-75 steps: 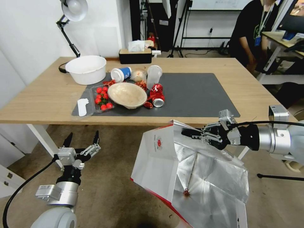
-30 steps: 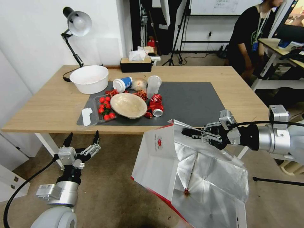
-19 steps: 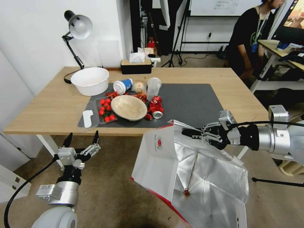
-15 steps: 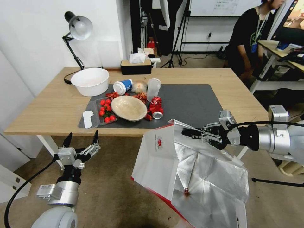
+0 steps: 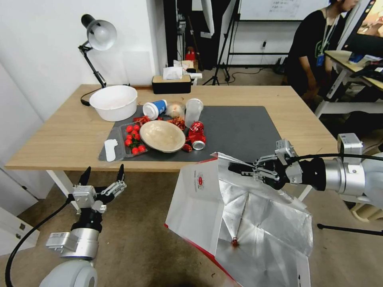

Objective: Pick up the food delivery bag from the floor and place it on the table.

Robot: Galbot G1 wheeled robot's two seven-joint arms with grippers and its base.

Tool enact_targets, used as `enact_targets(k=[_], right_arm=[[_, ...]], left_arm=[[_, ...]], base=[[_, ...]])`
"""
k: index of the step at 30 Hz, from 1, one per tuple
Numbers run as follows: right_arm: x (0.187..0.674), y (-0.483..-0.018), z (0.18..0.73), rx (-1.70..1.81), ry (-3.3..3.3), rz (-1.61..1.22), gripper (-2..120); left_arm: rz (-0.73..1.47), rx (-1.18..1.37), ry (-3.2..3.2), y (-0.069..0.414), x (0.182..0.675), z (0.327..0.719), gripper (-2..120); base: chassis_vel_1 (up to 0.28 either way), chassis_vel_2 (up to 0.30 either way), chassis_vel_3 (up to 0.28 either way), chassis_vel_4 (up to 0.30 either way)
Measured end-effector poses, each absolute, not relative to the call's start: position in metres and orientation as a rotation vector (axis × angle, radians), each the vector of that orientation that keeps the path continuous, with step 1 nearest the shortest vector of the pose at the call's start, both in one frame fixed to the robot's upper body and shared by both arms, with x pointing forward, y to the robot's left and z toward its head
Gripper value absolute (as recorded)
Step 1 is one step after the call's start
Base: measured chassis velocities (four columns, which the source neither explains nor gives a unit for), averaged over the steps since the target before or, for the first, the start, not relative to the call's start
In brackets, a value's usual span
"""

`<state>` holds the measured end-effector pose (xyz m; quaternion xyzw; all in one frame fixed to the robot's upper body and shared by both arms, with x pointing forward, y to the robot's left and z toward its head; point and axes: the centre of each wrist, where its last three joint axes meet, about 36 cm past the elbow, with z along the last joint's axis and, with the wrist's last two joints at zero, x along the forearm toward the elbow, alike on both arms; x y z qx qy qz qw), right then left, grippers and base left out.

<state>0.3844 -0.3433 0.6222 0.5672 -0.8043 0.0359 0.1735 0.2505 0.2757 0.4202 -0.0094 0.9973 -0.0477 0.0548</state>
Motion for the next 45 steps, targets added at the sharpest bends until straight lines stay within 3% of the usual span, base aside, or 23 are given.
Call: enact_targets(k=[14,26,35,45], right_arm=[[0.381,-0.336,0.646,1.623,-2.338,0.035,0],[0.378,-0.334,0.722,1.538,-2.595,-0.078,0],[0.38,-0.353,0.754,1.191,-2.867,-0.137,0],[0.385,-0.365,0.739,0.803,-3.034,-0.289,0]], left_arm=[[-0.135,-0.03,3.032,0.277,0.247,0.414,100],[-0.137,-0.026,3.033,0.277,0.246,0.41,100],[-0.136,-0.022,3.03,0.277,0.248,0.409,100],[-0.131,-0.013,3.027,0.276,0.248,0.41,100]], base=[[0.0,0.0,0.0,0.0],[0.0,0.0,0.0,0.0],[0.0,0.0,0.0,0.0],[0.0,0.0,0.0,0.0]])
